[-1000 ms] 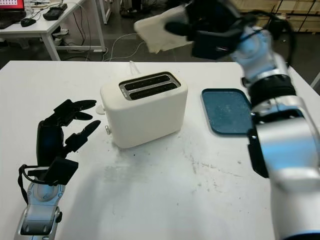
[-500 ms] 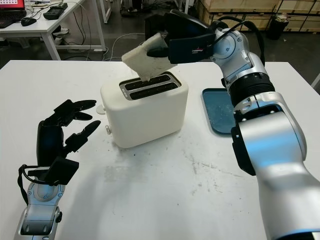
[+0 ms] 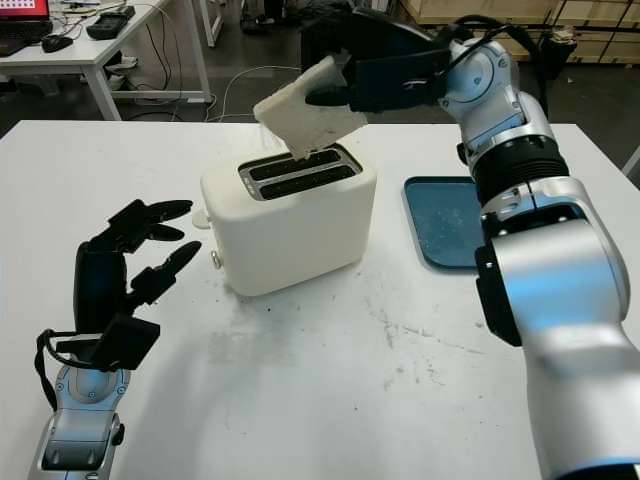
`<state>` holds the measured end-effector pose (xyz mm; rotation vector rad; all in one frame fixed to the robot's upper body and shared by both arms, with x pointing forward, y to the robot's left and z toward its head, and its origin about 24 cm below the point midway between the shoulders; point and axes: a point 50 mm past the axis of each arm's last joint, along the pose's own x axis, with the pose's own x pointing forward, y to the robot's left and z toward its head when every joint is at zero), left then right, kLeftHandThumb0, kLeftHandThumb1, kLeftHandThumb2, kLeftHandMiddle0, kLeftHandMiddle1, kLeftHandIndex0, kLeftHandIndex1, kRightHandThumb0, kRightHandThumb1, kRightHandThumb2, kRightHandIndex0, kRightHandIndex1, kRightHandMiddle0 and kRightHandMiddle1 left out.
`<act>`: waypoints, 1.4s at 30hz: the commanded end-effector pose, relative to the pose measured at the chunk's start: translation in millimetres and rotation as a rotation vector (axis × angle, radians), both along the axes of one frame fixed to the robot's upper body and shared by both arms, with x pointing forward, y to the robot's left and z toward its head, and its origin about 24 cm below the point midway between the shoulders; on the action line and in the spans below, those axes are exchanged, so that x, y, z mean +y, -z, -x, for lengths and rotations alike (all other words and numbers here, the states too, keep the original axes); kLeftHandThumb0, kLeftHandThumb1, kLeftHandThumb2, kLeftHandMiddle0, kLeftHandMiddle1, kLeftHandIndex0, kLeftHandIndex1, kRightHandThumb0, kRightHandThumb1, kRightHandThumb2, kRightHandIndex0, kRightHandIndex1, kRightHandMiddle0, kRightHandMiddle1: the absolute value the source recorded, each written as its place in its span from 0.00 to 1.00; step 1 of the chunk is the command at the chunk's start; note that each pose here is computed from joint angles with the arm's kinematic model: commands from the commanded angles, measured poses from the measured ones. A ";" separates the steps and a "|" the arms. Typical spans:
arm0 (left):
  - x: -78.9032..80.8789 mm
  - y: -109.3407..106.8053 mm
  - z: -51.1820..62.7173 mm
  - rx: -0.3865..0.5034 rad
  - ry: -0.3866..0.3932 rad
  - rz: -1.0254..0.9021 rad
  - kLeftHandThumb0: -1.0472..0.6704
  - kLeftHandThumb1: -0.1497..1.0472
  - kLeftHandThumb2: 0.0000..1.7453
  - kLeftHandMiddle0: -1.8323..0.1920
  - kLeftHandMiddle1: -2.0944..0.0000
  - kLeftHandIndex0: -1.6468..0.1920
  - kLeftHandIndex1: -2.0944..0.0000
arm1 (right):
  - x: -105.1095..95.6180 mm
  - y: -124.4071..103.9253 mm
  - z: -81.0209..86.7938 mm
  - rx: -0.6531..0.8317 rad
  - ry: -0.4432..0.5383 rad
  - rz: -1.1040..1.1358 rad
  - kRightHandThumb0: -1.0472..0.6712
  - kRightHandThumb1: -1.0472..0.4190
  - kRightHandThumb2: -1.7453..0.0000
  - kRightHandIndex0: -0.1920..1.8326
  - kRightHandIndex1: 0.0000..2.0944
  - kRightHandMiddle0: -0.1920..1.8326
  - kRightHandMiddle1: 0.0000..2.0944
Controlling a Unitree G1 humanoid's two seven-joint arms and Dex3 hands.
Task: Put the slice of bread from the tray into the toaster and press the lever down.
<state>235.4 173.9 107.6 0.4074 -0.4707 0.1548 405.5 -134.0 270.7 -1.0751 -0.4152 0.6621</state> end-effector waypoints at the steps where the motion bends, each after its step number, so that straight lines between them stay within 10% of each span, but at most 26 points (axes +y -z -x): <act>1: 1.6 2.5 -0.1 0.009 -0.010 -0.001 0.42 0.89 0.04 0.65 0.42 0.54 0.74 | -0.4 -13.8 0.9 -0.043 0.007 0.005 0.27 0.09 0.79 0.65 0.83 0.55 0.83; 42: 0.3 1.4 -0.5 0.006 -0.018 0.004 0.42 0.89 0.04 0.65 0.43 0.54 0.75 | 4.5 30.9 -3.2 0.149 0.017 0.311 0.30 0.09 0.81 0.65 0.83 0.54 0.83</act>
